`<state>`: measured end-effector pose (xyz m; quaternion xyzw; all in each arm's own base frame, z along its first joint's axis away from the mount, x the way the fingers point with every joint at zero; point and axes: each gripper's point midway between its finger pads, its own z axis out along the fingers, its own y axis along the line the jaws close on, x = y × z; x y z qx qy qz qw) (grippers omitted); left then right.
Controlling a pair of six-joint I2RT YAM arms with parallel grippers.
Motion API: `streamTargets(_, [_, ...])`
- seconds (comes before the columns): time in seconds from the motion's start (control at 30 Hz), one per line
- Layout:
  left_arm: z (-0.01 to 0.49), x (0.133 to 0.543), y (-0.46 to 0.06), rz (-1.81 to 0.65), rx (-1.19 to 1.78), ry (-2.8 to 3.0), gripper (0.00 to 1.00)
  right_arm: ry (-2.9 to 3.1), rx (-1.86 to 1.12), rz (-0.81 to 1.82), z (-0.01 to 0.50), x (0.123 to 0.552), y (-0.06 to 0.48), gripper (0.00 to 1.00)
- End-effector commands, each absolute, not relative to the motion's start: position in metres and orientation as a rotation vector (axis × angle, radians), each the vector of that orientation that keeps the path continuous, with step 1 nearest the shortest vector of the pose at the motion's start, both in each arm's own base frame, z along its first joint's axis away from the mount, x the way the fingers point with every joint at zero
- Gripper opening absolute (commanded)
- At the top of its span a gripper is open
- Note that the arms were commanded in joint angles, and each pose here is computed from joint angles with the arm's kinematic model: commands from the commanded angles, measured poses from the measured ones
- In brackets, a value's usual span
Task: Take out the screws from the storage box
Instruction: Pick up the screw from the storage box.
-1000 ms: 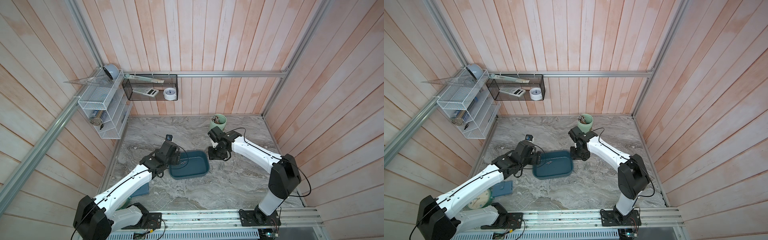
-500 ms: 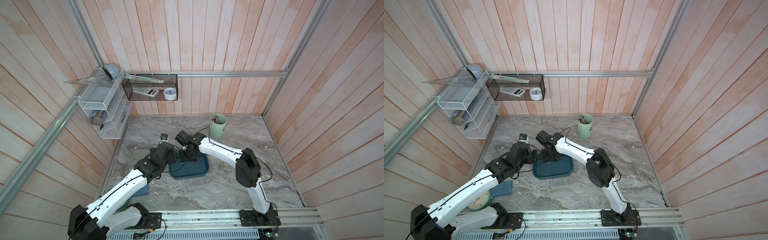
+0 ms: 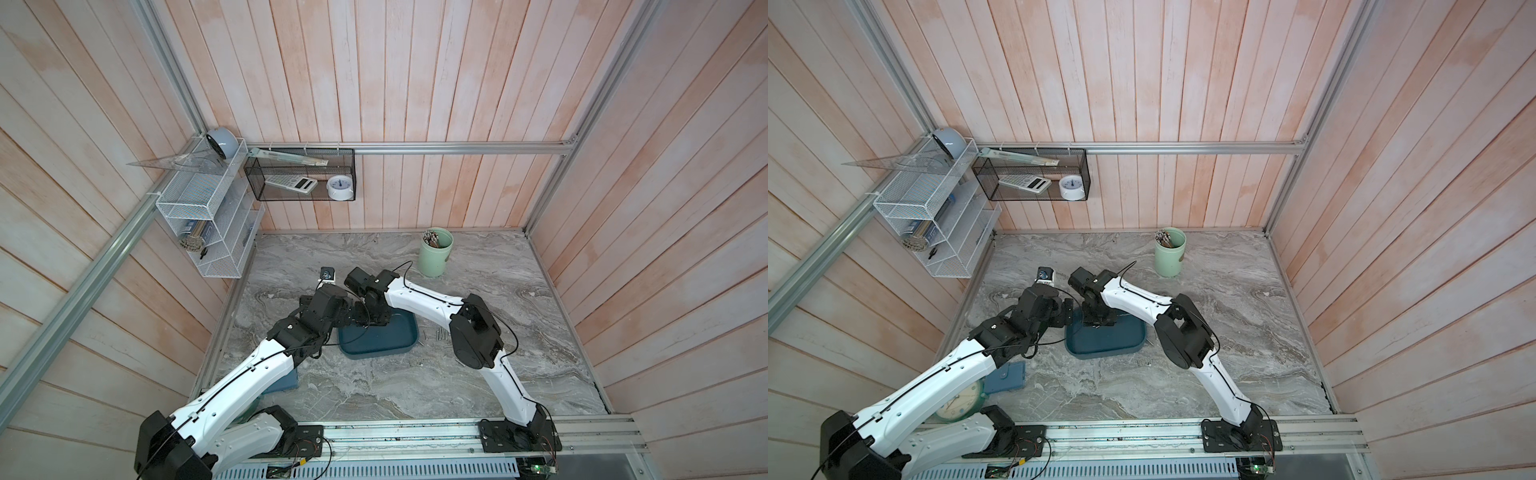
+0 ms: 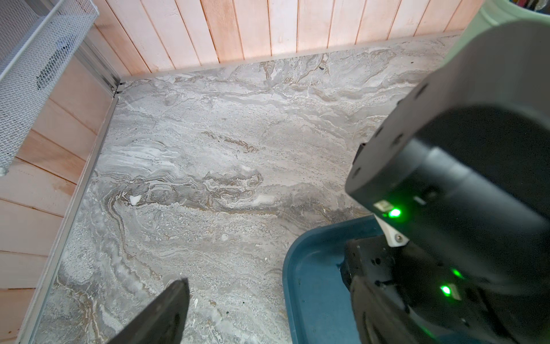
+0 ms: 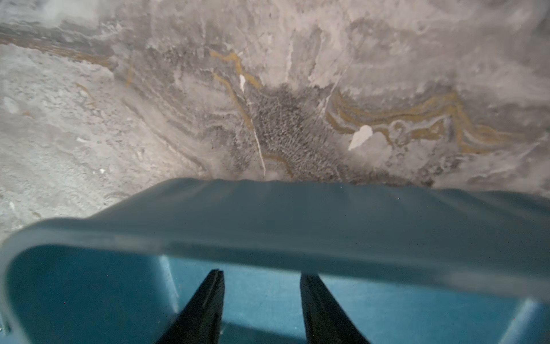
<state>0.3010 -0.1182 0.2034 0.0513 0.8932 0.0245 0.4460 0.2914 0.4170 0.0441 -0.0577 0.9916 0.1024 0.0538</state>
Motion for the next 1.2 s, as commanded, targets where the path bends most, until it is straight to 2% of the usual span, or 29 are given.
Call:
streamTargets(0.0, [0.204, 0.302, -0.116, 0.083, 0.133, 2.195, 0.91, 3.005, -0.128, 0.248, 0.038, 0.300, 0.412, 0.46])
streamTargets(0.23, [0.204, 0.302, -0.116, 0.085, 0.135, 2.196, 0.91, 3.026, -0.120, 0.203, 0.021, 0.302, 0.410, 0.36])
streamTargets(0.47, [0.203, 0.302, -0.116, 0.087, 0.138, 2.199, 0.90, 3.056, -0.119, 0.147, 0.005, 0.300, 0.403, 0.35])
streamTargets(0.67, [0.204, 0.303, -0.116, 0.085, 0.136, 2.195, 0.91, 3.063, -0.141, 0.098, 0.004, 0.299, 0.395, 0.17])
streamTargets(0.8, [0.202, 0.303, -0.117, 0.085, 0.138, 2.199, 0.91, 3.069, -0.157, 0.094, 0.006, 0.296, 0.392, 0.17])
streamTargets(1.0, [0.203, 0.303, -0.117, 0.087, 0.137, 2.197, 0.91, 3.069, -0.175, 0.054, 0.006, 0.294, 0.386, 0.23])
streamTargets(1.17, [0.203, 0.303, -0.117, 0.088, 0.137, 2.198, 0.90, 3.095, -0.189, -0.001, -0.002, 0.290, 0.380, 0.24])
